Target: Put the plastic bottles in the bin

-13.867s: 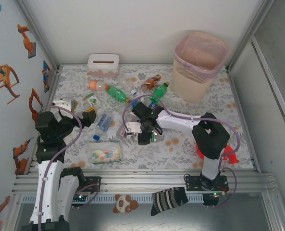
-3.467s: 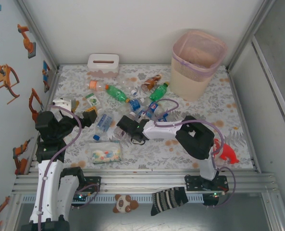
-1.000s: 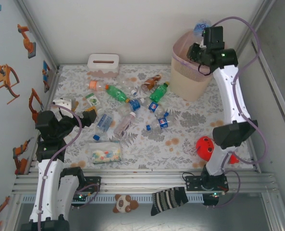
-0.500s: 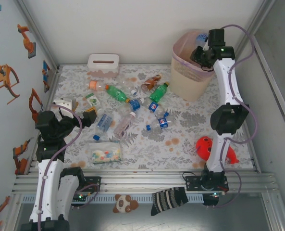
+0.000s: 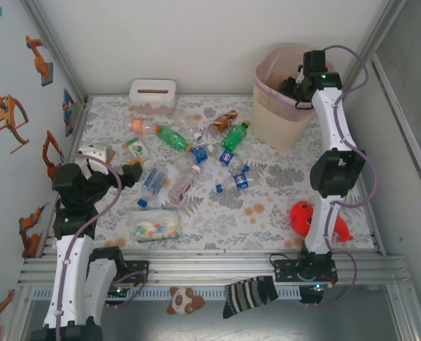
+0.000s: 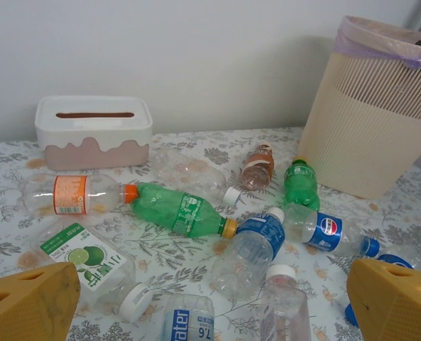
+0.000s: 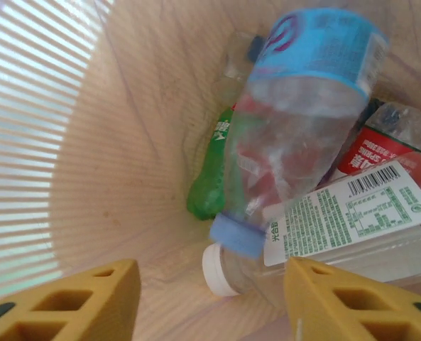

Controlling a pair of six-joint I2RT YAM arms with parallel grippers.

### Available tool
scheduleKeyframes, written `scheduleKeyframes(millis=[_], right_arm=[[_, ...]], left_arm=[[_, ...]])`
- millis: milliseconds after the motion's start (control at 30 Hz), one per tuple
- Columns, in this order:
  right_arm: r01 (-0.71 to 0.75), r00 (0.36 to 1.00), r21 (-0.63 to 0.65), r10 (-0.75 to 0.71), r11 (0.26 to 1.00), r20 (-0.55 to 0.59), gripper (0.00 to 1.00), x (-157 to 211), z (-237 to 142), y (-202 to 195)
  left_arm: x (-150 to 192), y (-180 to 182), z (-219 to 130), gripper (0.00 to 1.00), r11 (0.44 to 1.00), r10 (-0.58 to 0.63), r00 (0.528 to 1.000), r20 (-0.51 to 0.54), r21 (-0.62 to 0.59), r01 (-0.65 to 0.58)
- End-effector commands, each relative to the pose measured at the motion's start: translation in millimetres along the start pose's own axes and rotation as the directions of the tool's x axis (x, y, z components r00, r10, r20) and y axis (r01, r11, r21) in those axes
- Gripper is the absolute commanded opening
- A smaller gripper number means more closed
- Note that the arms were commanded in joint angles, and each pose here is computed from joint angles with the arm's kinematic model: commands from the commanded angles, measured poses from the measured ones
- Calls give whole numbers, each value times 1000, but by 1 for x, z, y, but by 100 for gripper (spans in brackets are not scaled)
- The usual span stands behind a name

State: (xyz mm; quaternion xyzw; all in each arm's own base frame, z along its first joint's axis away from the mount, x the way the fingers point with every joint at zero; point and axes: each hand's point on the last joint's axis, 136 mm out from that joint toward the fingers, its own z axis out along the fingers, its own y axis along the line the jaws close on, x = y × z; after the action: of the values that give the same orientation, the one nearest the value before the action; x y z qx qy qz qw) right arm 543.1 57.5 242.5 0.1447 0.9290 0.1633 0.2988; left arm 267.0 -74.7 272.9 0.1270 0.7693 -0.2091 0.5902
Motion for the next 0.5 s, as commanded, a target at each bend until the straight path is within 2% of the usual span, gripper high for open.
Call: scheduleKeyframes(millis=[0, 133, 467], right_arm=[[13, 999, 22, -14, 1000, 47, 60, -8, -28, -1], [19, 996, 29, -21, 999, 85, 63, -15, -45, 2], [42, 986, 8, -42, 999, 159, 62, -22, -89, 13]], left_arm=[[-13, -3, -5, 96, 999, 36, 999, 24, 1, -36], [-13, -3, -5, 96, 999, 36, 999, 25, 0, -36], [-13, -3, -5, 96, 999, 36, 999, 24, 0, -36]])
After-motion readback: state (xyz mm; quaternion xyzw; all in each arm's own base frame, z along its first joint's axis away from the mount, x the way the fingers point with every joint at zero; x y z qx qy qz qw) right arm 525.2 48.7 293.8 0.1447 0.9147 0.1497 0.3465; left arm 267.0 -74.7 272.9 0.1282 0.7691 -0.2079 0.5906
